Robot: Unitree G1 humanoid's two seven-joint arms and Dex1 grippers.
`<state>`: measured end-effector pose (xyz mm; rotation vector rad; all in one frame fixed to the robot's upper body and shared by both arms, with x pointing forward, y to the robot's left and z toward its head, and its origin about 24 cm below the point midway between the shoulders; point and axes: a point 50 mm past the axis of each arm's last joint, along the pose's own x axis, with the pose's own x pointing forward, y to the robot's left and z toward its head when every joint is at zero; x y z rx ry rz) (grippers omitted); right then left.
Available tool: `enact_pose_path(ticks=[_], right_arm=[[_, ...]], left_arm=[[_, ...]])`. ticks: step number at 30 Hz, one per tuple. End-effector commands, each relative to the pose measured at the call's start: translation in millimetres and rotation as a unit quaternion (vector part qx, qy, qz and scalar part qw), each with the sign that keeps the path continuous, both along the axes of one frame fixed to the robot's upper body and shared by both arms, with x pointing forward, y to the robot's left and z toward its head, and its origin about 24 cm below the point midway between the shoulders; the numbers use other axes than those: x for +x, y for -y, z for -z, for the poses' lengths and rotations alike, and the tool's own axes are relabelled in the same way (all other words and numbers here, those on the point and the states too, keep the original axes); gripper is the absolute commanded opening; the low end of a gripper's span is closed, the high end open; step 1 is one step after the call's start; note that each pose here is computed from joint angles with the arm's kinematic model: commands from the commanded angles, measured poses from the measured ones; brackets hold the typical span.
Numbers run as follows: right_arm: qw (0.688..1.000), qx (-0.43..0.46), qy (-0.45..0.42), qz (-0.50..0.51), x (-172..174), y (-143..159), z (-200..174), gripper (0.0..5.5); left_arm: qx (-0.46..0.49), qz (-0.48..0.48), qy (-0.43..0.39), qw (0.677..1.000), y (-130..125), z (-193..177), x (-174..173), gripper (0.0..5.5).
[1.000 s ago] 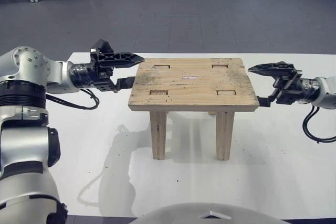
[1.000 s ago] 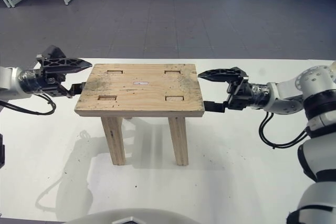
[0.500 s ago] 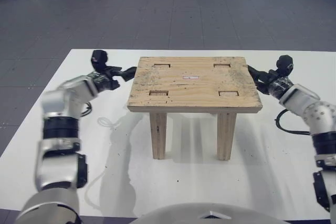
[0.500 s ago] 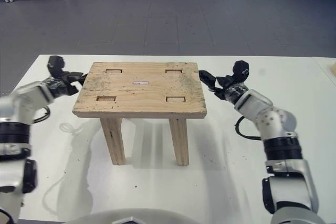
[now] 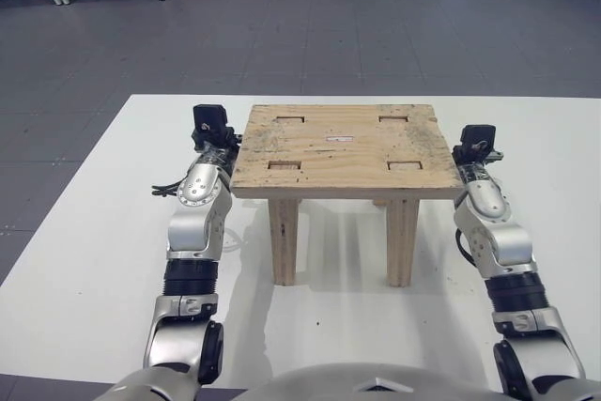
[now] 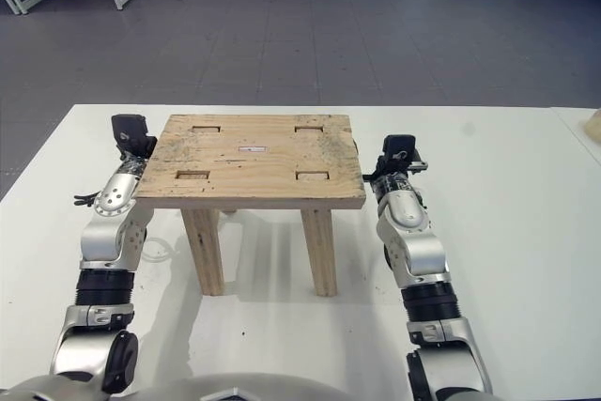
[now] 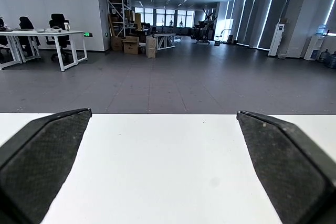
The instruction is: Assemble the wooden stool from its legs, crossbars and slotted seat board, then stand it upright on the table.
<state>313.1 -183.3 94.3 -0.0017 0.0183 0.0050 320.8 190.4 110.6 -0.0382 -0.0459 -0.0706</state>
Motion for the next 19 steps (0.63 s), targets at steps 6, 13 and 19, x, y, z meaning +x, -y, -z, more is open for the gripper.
enact_pose_path(ticks=[6,13,19], right_arm=[[1.0,-0.005,0.004,-0.001,6.6,1.4,-7.8,5.47],[1.0,-0.005,0.003,-0.009,9.2,-2.4,-8.9,5.47],[1.0,-0.007,0.005,-0.009,11.6,-2.3,-10.3,5.47]], left_arm=[[-0.009,-0.002,0.0,1.0,7.2,-14.8,6.6,5.12],[-0.017,-0.006,-0.003,1.0,12.0,-13.5,4.6,5.12],[-0.011,-0.007,-0.002,1.0,11.3,-15.1,7.1,5.12]])
